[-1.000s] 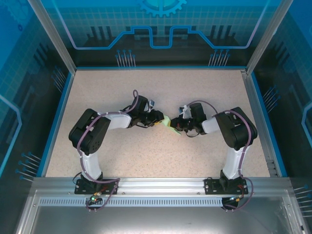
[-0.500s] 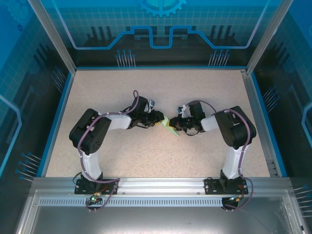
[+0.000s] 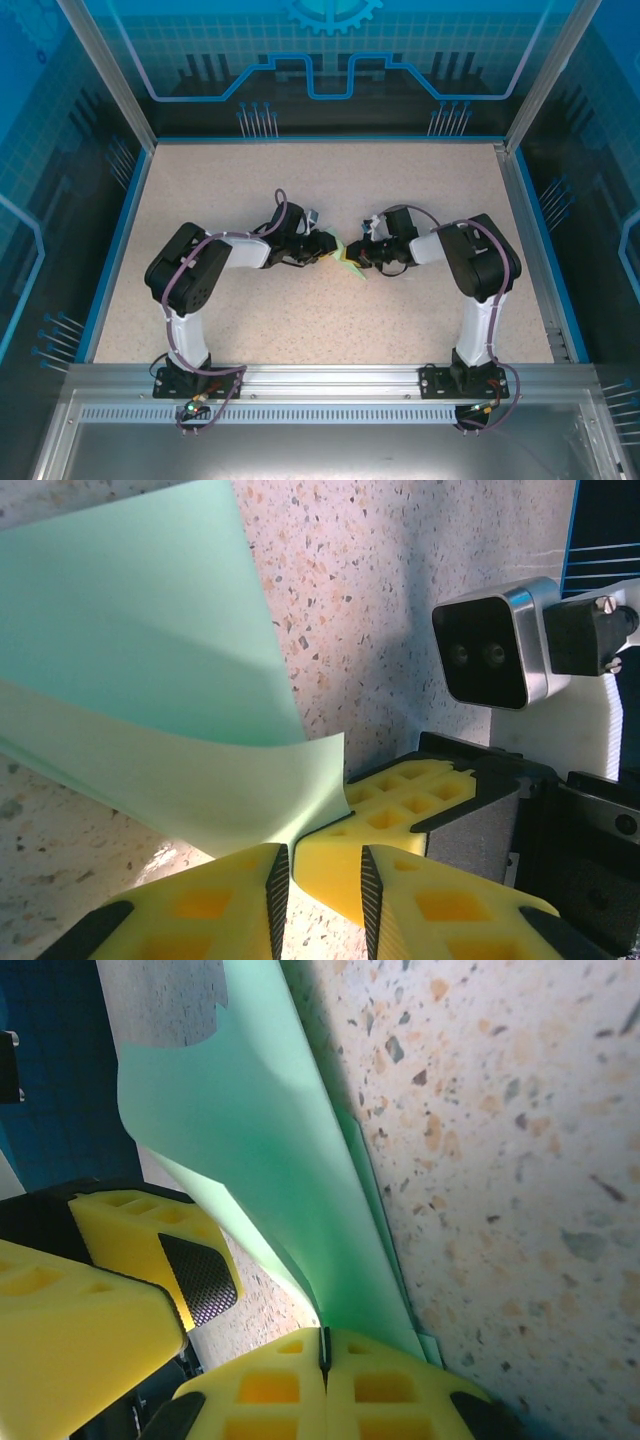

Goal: Fold a paper plane with a square sheet of paper (pick it up from the middle)
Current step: Fold the wing for the fifth time at the center of the table.

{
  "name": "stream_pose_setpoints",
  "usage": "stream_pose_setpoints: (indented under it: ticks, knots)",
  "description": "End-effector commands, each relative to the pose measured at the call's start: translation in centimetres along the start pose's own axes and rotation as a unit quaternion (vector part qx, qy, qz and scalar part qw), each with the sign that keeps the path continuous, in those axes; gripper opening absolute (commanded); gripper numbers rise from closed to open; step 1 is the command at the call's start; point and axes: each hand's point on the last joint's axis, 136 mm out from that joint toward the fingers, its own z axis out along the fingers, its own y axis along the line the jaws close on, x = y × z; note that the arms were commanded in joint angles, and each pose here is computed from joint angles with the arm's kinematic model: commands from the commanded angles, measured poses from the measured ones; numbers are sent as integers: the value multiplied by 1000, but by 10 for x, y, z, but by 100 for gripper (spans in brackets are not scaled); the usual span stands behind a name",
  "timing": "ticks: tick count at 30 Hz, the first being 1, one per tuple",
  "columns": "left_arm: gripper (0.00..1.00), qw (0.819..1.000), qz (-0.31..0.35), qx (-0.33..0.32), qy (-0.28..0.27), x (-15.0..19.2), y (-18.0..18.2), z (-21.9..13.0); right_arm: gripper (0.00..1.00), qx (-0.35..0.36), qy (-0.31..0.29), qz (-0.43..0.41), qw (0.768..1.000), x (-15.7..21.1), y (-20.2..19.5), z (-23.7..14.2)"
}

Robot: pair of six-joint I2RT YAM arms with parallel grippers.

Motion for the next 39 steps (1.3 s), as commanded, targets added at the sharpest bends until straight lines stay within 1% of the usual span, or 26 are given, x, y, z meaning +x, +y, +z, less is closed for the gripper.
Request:
stream_pose_setpoints:
  ticks: [1,9,23,26,31,36,39]
  knots:
    - [28,1000,5,5,13,10,5,4,0,17,16,28,999,4,-14,1]
    - [27,1000,6,1,17,11,8,6,0,23,16,47,998,4,-22,1]
    - [25,1000,-1,-20,20,5,12,13,0,23,22,52,998,8,-25,2]
    - [25,999,-3,-29,23,5,14,14,0,24,25,53,998,9,-26,2]
    - [21,998,-9,-55,30,5,21,14,0,23,27,49,998,9,-26,2]
    - [18,997,-22,-72,36,6,28,15,2,20,33,43,998,10,-22,2]
    - [17,995,-32,-80,42,8,32,18,5,21,35,38,998,12,-21,0]
